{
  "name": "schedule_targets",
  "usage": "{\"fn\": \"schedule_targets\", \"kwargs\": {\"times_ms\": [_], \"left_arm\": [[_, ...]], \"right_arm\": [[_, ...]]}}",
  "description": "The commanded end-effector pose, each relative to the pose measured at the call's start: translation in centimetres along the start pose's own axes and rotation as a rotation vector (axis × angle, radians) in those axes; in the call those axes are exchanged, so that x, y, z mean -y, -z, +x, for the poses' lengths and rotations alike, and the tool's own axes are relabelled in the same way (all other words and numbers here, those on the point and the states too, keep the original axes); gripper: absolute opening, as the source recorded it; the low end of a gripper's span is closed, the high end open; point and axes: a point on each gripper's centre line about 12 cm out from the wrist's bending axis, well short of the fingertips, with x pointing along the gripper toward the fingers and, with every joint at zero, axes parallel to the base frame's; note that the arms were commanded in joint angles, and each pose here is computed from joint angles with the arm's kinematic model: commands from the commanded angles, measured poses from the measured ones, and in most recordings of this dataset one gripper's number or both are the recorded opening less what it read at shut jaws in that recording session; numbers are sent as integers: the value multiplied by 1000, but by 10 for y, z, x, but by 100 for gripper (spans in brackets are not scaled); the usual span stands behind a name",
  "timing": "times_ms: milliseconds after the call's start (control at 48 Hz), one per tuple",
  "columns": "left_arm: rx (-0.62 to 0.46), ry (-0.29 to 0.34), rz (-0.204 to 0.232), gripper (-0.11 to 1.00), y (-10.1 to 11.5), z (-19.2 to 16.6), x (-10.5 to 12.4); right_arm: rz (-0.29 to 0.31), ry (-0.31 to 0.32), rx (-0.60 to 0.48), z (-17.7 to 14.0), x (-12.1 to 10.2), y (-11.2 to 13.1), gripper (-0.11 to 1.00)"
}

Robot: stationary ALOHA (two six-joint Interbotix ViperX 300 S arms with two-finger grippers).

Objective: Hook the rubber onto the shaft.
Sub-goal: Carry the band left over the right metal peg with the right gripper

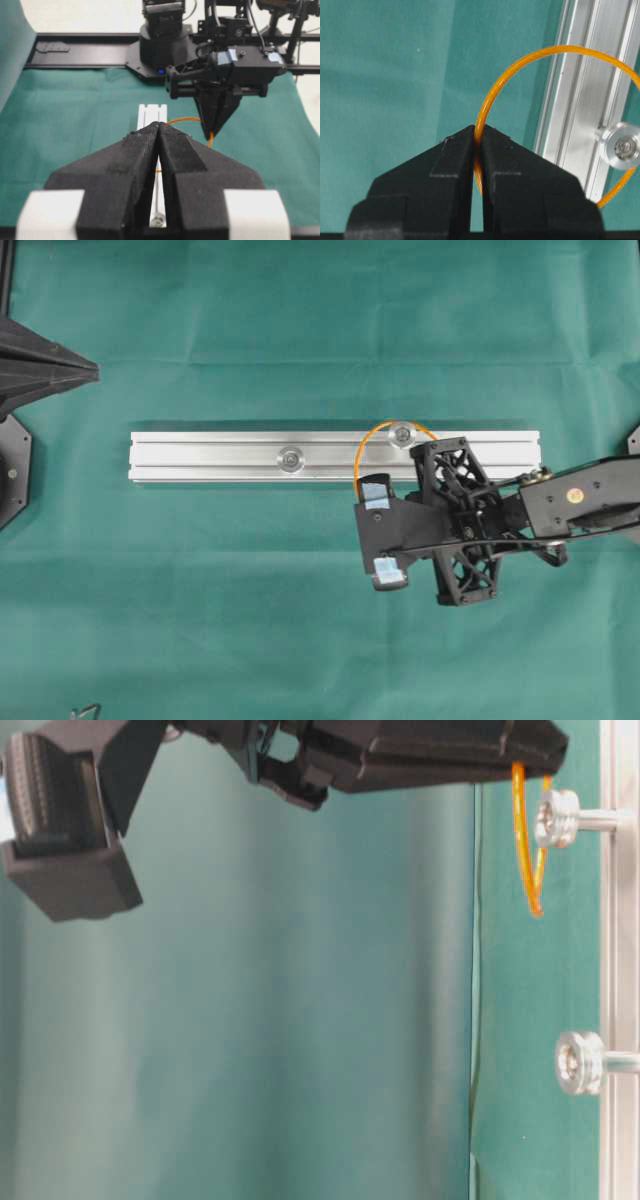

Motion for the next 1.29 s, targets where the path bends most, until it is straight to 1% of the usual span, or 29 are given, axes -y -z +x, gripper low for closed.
{"fn": "schedule_targets", "kwargs": {"times_ms": [0, 125, 292, 396, 500, 687, 791, 916, 1041, 1166, 1270], "left_arm": [[11, -4, 1, 0, -5, 1, -1], [15, -3, -3, 0, -5, 1, -1], [20, -3, -22, 0, -6, 1, -1], [21, -3, -33, 0, -7, 1, -1], [22, -3, -31, 0, -7, 1, -1], [15, -2, -33, 0, -6, 0, 0], [15, -2, -34, 0, -6, 0, 0], [14, -4, -40, 0, -7, 0, -1], [8, -4, -51, 0, -6, 0, -1], [3, -3, -53, 0, -6, 0, -1], [-2, 2, -52, 0, -5, 0, 0]], "right_arm": [[6, -10, 46, -8, -1, -12, 5], [21, -4, 43, -5, 3, -14, 6], [100, -2, 44, -5, 6, -15, 5], [137, -7, 53, -5, 5, -16, 5], [174, -17, 72, -5, 5, -18, 5], [201, -25, 74, 3, 2, -20, 5], [232, -37, 91, 7, -1, -25, 5], [291, -38, 96, 14, -1, -33, 5], [336, -34, 102, 19, 0, -42, 5], [369, -27, 119, 20, 4, -53, 5], [403, -13, 130, 23, 12, -61, 5]]}}
